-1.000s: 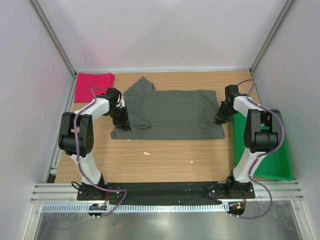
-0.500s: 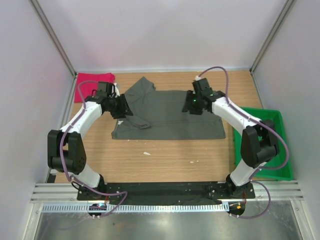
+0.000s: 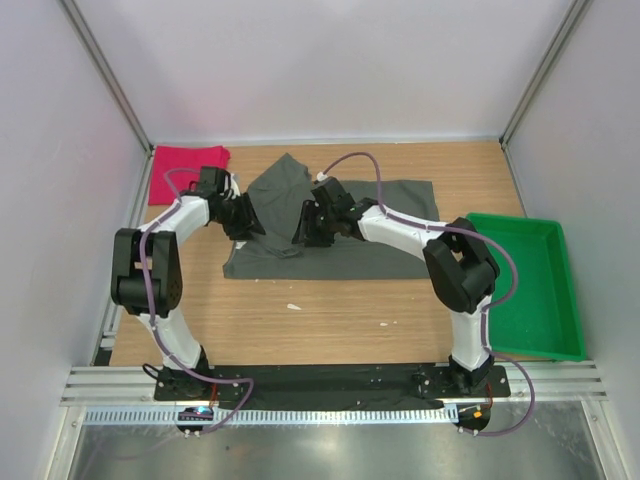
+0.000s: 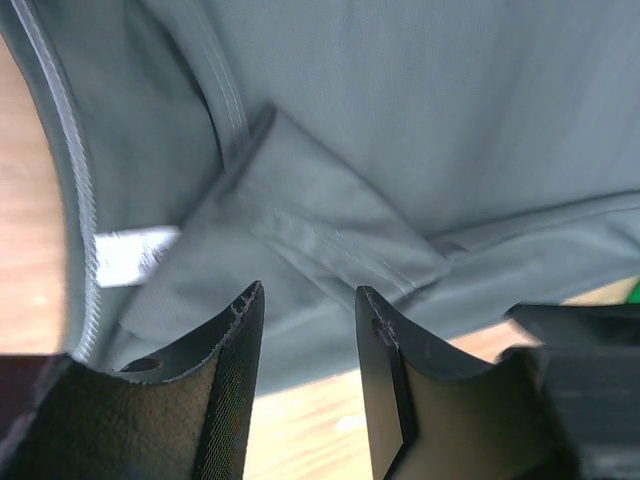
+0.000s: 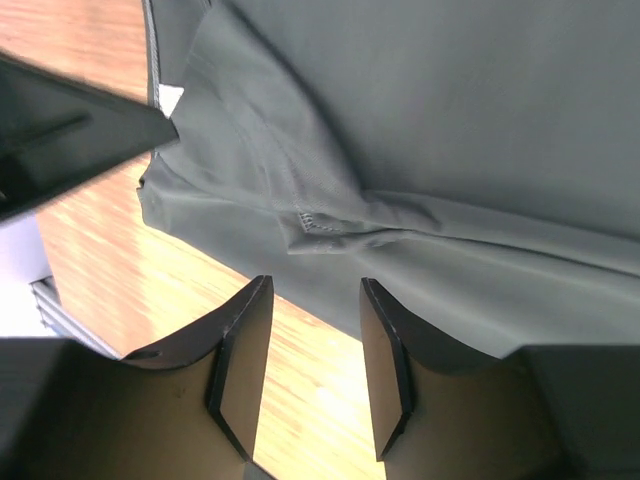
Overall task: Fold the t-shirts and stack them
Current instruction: Fold the tshirt
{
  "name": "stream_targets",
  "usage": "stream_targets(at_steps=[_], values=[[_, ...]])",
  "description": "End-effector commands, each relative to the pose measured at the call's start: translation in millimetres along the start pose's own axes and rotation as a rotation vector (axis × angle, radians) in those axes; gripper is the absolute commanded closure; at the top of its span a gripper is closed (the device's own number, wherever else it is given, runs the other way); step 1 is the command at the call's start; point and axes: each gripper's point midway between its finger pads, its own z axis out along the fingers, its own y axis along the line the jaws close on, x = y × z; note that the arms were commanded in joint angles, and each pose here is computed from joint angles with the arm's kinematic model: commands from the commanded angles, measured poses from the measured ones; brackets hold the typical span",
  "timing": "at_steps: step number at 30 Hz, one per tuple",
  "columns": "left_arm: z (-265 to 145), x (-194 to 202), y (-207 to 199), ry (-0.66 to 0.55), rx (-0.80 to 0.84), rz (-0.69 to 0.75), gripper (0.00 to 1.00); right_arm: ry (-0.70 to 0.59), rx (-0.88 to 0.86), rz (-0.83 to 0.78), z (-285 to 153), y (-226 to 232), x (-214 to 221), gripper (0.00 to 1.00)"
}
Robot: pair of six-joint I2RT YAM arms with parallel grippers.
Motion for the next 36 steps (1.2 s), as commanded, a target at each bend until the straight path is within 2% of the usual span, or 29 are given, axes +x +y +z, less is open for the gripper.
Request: stream_targets(at_steps=[1, 7, 13, 25, 32, 36], values=[[-1, -25, 2, -0.038, -0.002, 0.088, 0.57, -0.029, -0.096, 0.096, 6, 36, -7, 0.53], [12, -30, 18, -0.013, -0.051, 0.12, 0.55, 0.016, -0.093, 0.106, 17, 38, 11, 0.53], [26, -37, 16, 0.004, -0.031, 0.115, 0.56, 0.048, -0.104, 0.148, 25, 37, 22, 0.56], [32, -37, 15, 0.023, -0.017, 0.115, 0.74, 0.089, -0.09, 0.186, 37, 29, 34, 0.58], [28, -37, 13, 0.032, -0.016, 0.116, 0.87, 0.095, -0.078, 0.195, 39, 25, 37, 0.58], [24, -38, 9, 0.034, -0.008, 0.106, 0.91, 0.084, -0.072, 0.174, 37, 24, 35, 0.58]])
